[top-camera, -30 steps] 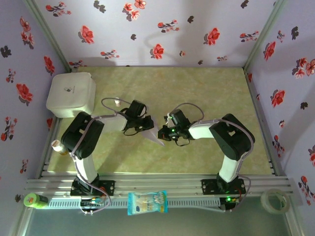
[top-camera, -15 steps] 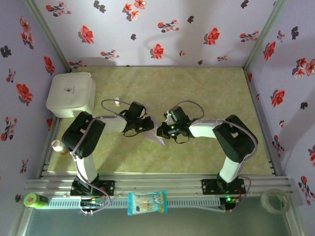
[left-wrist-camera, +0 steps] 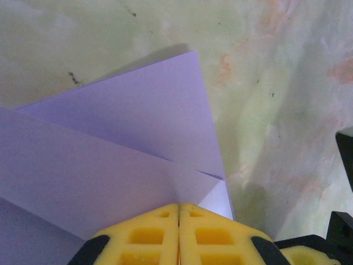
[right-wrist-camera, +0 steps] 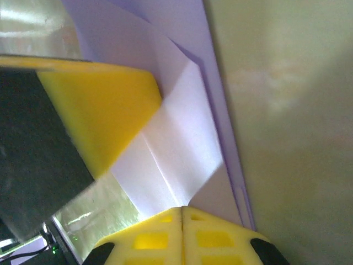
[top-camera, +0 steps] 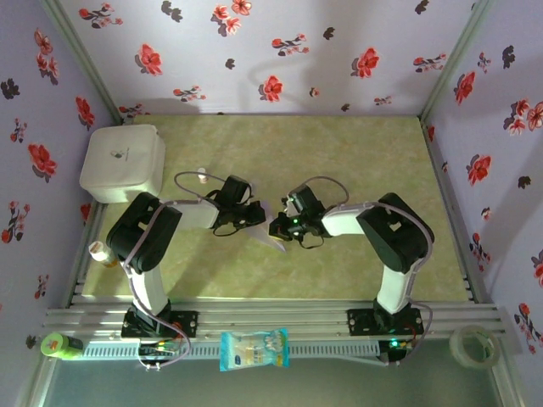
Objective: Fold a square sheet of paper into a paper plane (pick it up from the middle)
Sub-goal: Fourth fold the wing at the center of the table.
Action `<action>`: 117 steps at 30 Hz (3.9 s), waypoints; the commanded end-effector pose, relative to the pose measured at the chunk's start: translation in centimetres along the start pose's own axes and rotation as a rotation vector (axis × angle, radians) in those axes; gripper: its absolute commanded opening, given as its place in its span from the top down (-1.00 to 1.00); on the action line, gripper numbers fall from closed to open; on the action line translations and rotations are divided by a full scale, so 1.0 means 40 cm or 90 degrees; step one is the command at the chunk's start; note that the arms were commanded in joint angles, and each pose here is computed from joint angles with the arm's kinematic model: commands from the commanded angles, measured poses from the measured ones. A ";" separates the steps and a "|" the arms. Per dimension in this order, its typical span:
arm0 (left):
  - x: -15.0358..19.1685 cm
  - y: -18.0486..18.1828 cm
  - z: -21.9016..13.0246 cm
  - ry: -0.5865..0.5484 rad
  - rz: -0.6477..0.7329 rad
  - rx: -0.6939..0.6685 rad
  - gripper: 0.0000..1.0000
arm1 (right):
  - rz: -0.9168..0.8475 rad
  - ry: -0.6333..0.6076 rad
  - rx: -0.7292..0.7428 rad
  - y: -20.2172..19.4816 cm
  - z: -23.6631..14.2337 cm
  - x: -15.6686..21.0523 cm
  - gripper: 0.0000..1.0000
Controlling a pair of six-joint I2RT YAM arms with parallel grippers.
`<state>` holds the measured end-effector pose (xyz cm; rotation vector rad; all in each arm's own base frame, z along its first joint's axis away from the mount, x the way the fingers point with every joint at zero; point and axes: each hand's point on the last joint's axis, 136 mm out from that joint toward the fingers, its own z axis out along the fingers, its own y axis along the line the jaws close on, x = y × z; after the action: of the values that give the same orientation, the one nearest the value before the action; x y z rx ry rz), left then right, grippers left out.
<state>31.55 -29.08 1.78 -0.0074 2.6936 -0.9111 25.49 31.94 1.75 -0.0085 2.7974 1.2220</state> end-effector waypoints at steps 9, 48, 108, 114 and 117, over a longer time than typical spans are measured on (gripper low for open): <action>0.065 0.111 0.016 0.046 -0.031 -0.086 0.85 | -0.015 0.007 0.016 0.001 -0.086 0.065 0.83; 0.068 0.102 0.011 0.030 -0.061 -0.068 0.85 | -0.020 -0.007 -0.010 0.032 -0.164 0.095 0.84; 0.147 -0.049 0.028 0.030 -0.065 0.007 0.87 | 0.091 0.029 0.097 -0.172 -0.041 0.120 0.98; 0.149 0.030 0.024 0.018 -0.060 -0.072 0.87 | 0.095 0.035 0.103 -0.185 -0.036 0.128 0.99; 0.126 0.045 0.015 0.014 -0.062 -0.093 0.87 | 0.095 0.036 0.107 -0.191 -0.037 0.131 1.00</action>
<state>26.76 -32.14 1.79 -0.0901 2.7145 -0.9952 23.47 29.39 1.50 0.0593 2.7829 1.2462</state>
